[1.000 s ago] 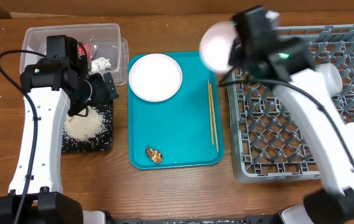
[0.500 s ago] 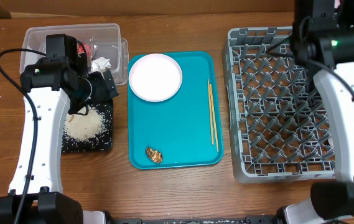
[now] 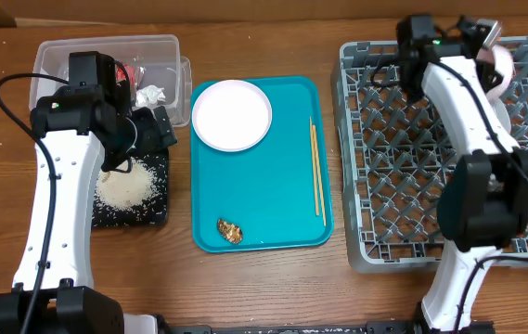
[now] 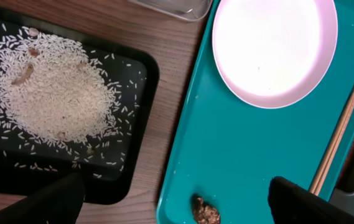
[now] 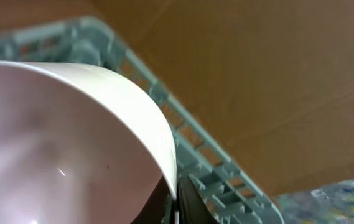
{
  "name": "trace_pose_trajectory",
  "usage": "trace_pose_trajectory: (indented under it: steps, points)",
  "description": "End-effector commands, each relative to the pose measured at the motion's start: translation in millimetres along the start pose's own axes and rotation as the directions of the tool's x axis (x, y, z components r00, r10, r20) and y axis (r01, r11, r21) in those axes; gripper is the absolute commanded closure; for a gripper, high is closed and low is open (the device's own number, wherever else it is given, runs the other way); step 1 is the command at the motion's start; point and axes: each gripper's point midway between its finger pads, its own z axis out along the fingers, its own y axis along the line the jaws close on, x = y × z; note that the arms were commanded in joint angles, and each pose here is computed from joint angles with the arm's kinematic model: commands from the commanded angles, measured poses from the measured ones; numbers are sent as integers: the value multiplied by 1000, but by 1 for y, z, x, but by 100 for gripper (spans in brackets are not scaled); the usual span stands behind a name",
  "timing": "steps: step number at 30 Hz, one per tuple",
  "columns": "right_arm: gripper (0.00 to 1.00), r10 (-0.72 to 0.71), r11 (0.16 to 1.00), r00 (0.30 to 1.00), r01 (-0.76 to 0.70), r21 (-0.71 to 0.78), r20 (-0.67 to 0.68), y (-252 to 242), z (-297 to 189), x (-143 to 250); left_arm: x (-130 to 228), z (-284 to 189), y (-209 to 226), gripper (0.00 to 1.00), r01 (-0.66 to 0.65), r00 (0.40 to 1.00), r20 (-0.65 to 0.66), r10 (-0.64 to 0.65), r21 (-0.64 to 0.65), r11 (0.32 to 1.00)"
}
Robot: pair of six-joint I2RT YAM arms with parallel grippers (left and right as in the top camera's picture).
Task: Sort waste into correct bins and load items into the dishwasher
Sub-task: 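Carry the pink bowl with the right gripper to the rack's back, then lower the pink bowl into the rack and open the right gripper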
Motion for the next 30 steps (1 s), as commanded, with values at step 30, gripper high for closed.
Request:
trace_pose_trajectory:
  steps: [30]
  points:
    - [96, -39, 985, 956, -12, -173, -291, 48, -52, 96, -5, -10, -4, 4, 6, 999, 33, -6, 14, 1000]
